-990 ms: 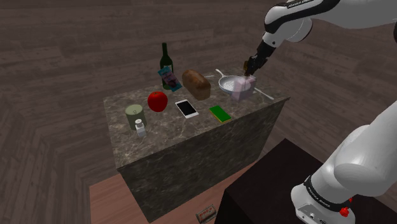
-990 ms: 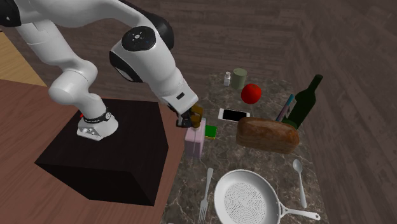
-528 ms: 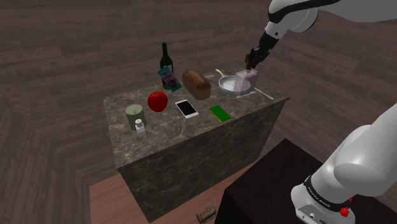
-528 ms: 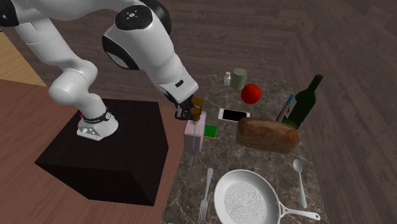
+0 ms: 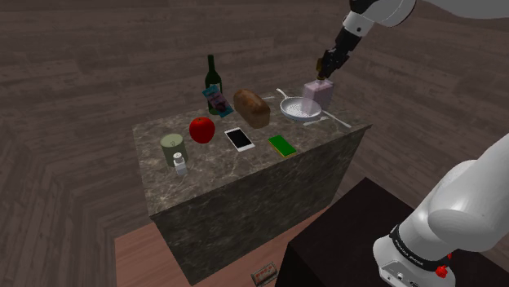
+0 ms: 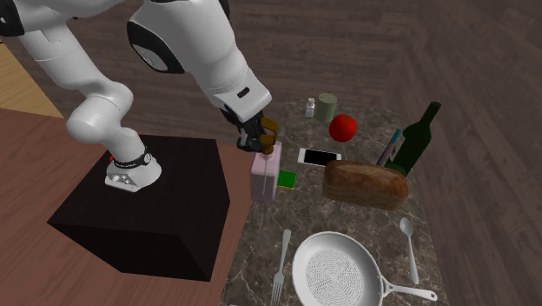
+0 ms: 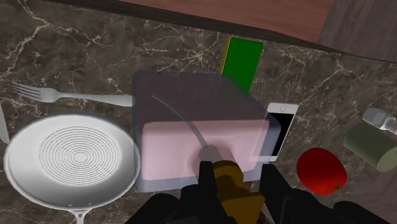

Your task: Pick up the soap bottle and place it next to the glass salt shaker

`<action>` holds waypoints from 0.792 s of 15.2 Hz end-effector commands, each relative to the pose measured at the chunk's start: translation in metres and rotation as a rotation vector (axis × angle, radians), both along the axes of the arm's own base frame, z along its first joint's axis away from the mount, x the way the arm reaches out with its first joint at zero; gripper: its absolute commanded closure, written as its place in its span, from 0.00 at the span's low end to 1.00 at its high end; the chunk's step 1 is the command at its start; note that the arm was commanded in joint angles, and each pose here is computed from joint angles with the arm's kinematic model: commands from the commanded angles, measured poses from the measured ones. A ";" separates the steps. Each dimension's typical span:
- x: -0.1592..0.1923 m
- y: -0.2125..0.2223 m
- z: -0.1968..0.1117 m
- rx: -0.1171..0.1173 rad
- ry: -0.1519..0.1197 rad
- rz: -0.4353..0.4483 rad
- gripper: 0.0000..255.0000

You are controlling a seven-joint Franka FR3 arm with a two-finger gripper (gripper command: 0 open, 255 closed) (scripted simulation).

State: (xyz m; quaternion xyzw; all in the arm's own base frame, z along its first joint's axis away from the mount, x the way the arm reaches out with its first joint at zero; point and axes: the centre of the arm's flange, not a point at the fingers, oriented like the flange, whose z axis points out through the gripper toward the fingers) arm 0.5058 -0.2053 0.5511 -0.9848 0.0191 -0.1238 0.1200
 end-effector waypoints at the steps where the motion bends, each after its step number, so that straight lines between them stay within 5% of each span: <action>1: -0.001 0.000 0.012 0.000 0.000 0.000 1.00; 12: -0.001 0.000 0.070 0.000 0.000 0.000 1.00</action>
